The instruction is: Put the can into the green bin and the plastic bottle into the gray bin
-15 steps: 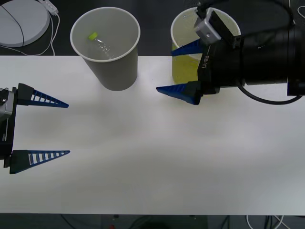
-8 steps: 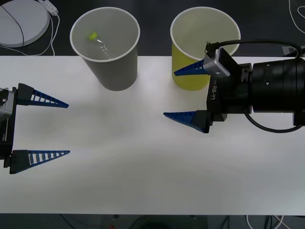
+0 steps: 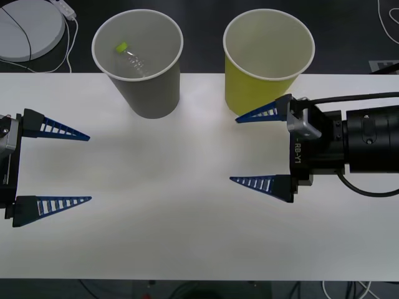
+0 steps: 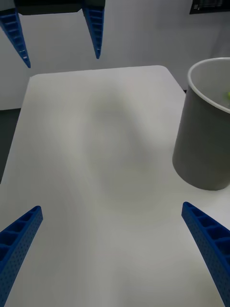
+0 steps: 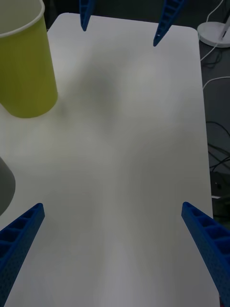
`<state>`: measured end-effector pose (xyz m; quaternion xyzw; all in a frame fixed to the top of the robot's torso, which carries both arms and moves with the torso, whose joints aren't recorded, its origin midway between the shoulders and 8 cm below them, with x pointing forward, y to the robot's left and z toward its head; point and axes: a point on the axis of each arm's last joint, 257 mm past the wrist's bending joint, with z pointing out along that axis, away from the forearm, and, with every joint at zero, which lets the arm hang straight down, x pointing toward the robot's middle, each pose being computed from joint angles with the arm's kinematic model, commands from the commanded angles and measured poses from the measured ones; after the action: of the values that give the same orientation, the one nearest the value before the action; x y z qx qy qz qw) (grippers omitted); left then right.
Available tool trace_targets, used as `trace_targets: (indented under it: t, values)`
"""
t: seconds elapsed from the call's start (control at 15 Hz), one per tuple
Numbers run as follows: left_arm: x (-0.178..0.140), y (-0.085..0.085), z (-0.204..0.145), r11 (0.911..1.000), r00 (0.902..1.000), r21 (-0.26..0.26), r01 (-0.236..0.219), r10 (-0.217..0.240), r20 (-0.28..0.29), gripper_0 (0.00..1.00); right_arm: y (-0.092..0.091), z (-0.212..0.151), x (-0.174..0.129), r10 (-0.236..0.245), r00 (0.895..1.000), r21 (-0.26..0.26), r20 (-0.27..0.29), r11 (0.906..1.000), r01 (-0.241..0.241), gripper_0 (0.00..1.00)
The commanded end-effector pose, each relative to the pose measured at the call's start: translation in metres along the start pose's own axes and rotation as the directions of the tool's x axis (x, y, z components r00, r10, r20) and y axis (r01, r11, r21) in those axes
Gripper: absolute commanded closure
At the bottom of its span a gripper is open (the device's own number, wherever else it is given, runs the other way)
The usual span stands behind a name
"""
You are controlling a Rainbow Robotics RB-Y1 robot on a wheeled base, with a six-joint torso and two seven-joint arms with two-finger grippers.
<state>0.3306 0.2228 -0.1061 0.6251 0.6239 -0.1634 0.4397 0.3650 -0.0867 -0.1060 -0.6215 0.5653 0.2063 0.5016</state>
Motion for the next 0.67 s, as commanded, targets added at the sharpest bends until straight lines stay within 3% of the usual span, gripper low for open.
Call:
trace_targets:
  t: [0.07, 0.27, 0.67]
  values:
    - [0.000, 0.000, 0.000, 1.0000, 1.0000, 0.000, 0.000, 0.000, 0.000, 0.00, 0.010, -0.006, 0.005, -0.018, 1.000, -0.014, 0.011, 0.9997, 0.018, 0.00]
    - [0.000, 0.000, 0.000, 1.0000, 1.0000, 0.000, 0.000, 0.000, 0.000, 0.00, 0.020, -0.007, 0.008, -0.017, 1.000, -0.029, 0.010, 0.9994, 0.018, 0.00]
    - [0.000, 0.000, 0.000, 1.0000, 1.0000, 0.000, 0.000, 0.000, 0.000, 0.00, 0.022, -0.009, 0.011, -0.002, 1.000, -0.033, 0.004, 0.9994, 0.002, 0.00]
